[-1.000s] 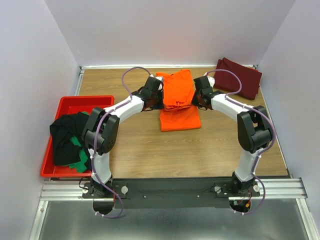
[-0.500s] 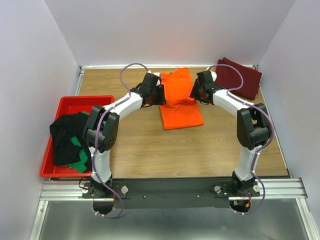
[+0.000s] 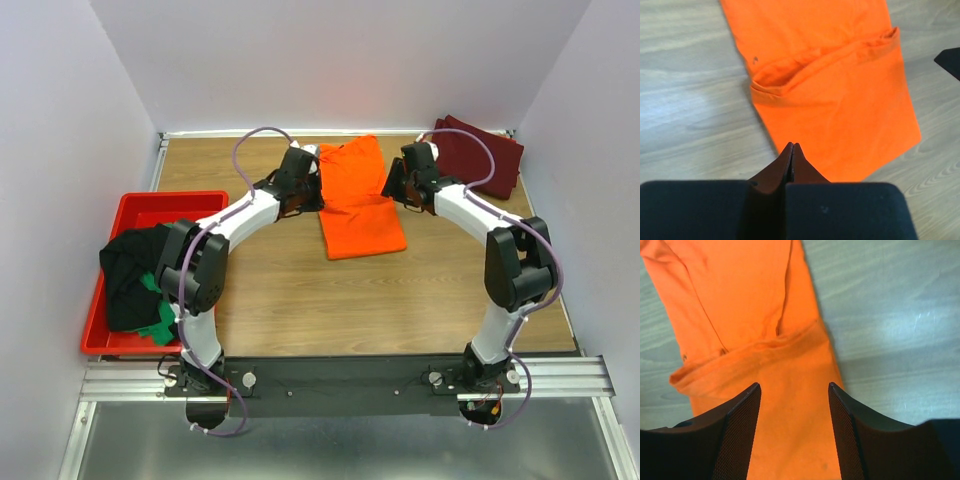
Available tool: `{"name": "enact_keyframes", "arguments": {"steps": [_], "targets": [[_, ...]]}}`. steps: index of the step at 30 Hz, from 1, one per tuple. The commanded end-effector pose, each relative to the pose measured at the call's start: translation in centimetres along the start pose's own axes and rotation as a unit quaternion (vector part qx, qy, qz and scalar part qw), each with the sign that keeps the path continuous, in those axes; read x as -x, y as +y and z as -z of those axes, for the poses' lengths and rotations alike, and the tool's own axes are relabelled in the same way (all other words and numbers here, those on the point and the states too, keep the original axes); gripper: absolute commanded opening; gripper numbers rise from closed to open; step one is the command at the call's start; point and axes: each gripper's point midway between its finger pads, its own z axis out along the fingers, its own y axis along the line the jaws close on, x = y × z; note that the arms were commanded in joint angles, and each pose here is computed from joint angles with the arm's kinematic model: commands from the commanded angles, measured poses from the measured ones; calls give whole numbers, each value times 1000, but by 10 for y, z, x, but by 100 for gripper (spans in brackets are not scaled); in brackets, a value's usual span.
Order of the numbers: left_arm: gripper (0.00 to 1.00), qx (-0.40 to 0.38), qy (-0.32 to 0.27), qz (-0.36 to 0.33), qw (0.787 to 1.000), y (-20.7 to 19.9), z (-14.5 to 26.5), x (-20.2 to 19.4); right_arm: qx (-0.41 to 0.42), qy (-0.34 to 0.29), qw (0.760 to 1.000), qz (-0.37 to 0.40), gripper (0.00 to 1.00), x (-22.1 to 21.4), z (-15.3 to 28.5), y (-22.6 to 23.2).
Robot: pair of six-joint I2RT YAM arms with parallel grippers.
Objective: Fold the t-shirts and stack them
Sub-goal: Fold the tshirt
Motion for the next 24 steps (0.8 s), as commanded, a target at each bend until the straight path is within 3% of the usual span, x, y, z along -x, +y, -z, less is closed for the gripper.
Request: {"name": "enact_keyframes", "arguments": {"steps": [1, 7, 17, 24], "targets": [[0, -16, 23, -10, 1000, -19, -9, -22, 19, 25, 999, 15, 63, -23, 1, 3], [0, -18, 30, -9, 999, -27, -42, -20, 27, 46, 998, 24, 61, -38, -14, 7], [0, 20, 37, 25, 999, 11, -99, -13, 18, 60, 998, 21, 61, -50, -23, 2], [0, 27, 45, 31, 998, 16, -107, -18, 8, 70, 997, 21, 61, -67, -22, -9]]}}
